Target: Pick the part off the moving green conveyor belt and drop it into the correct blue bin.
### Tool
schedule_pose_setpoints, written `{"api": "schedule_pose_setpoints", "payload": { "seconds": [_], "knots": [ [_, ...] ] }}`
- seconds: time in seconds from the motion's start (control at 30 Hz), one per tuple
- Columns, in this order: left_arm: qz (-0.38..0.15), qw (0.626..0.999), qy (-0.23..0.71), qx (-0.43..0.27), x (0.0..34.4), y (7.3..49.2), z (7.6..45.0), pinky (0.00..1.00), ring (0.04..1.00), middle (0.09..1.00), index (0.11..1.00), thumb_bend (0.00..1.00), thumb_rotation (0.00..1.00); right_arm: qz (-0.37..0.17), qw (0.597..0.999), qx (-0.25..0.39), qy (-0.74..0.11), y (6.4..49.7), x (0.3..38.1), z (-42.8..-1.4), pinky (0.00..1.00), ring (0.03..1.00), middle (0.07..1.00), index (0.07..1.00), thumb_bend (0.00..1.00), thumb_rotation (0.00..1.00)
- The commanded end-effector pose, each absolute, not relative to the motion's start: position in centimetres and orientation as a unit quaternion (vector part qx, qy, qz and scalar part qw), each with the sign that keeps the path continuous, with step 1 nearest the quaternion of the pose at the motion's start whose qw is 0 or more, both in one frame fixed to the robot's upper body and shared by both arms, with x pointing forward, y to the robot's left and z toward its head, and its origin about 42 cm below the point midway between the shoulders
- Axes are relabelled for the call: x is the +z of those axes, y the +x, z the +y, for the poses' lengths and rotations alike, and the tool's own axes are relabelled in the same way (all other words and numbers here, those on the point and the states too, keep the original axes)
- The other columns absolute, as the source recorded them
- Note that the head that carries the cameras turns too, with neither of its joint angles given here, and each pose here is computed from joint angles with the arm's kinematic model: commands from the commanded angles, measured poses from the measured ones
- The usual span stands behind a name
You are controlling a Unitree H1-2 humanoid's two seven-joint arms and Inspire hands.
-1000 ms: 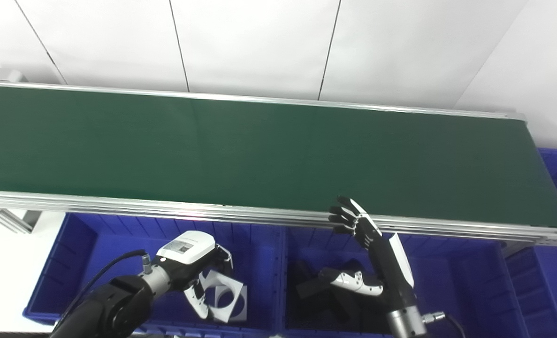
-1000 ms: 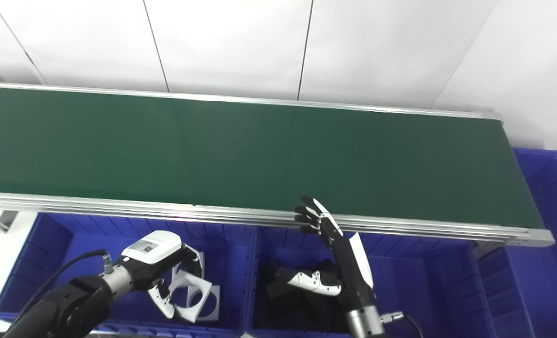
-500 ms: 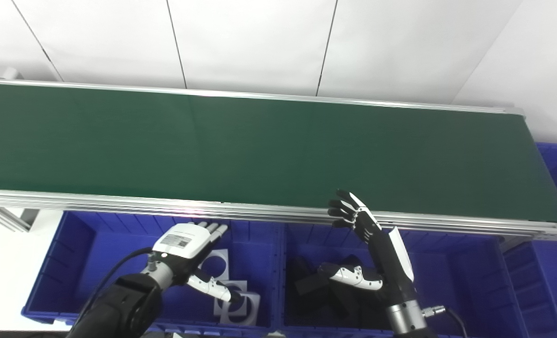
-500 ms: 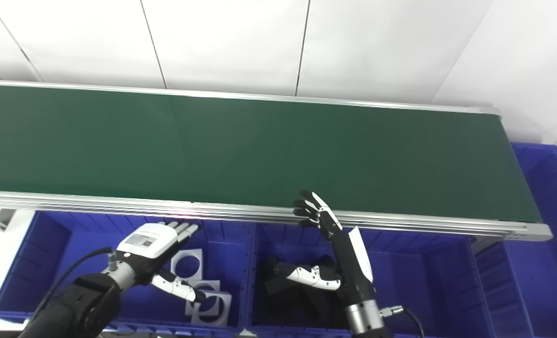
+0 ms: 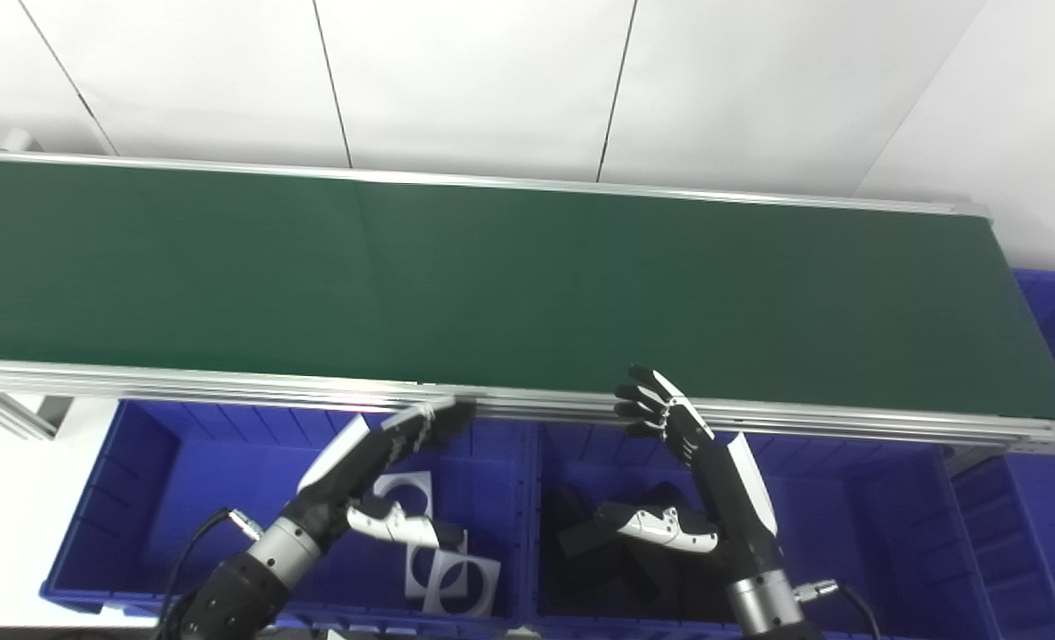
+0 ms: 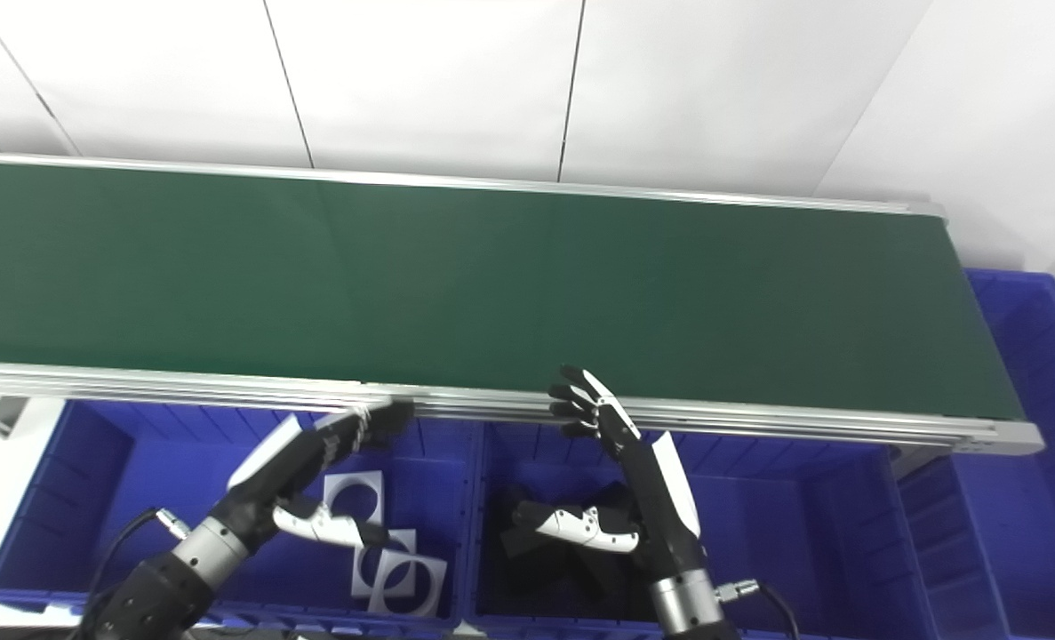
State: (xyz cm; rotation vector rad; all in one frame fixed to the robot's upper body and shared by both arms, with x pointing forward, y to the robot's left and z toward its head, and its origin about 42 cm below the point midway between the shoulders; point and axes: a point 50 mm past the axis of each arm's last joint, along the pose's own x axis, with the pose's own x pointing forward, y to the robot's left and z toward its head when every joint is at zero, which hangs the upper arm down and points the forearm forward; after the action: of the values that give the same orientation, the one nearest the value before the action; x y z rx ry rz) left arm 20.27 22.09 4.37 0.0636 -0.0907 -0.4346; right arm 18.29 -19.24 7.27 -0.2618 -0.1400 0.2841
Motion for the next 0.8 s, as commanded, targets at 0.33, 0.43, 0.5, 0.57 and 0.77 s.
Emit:
{"api": "schedule_pose_setpoints", "payload": {
  "seconds": [0.33,0.43,0.5,0.57,0.77],
  "knots": [
    [-0.080,0.982,-0.011,-0.169,4.88,20.75,22.50,0.76,0.806,0.826,0.850,0.85,0.25,-0.073,0.979,0.133,-0.138,18.50,8.15,-19.12,0.71,0.796,0.835,0.905,0.82,0.34],
    [-0.079,0.984,-0.011,-0.162,4.82,20.83,22.49,0.76,0.812,0.834,0.850,0.84,0.25,-0.067,0.979,0.132,-0.142,18.60,8.14,-19.14,0.71,0.794,0.832,0.902,0.82,0.35],
    [-0.078,0.984,-0.010,-0.159,4.82,20.83,22.49,0.77,0.817,0.837,0.850,0.84,0.25,-0.067,0.979,0.133,-0.143,18.64,8.16,-19.13,0.71,0.794,0.833,0.903,0.82,0.34],
    [-0.078,0.984,-0.008,-0.158,4.83,20.83,22.48,0.77,0.819,0.837,0.848,0.84,0.24,-0.066,0.979,0.133,-0.142,18.66,8.16,-19.13,0.71,0.796,0.835,0.904,0.81,0.34],
    [-0.077,0.985,-0.003,-0.157,4.88,20.82,22.41,0.77,0.816,0.831,0.837,0.84,0.22,-0.064,0.980,0.130,-0.139,18.66,8.20,-19.11,0.71,0.795,0.834,0.900,0.81,0.32]
  ]
}}
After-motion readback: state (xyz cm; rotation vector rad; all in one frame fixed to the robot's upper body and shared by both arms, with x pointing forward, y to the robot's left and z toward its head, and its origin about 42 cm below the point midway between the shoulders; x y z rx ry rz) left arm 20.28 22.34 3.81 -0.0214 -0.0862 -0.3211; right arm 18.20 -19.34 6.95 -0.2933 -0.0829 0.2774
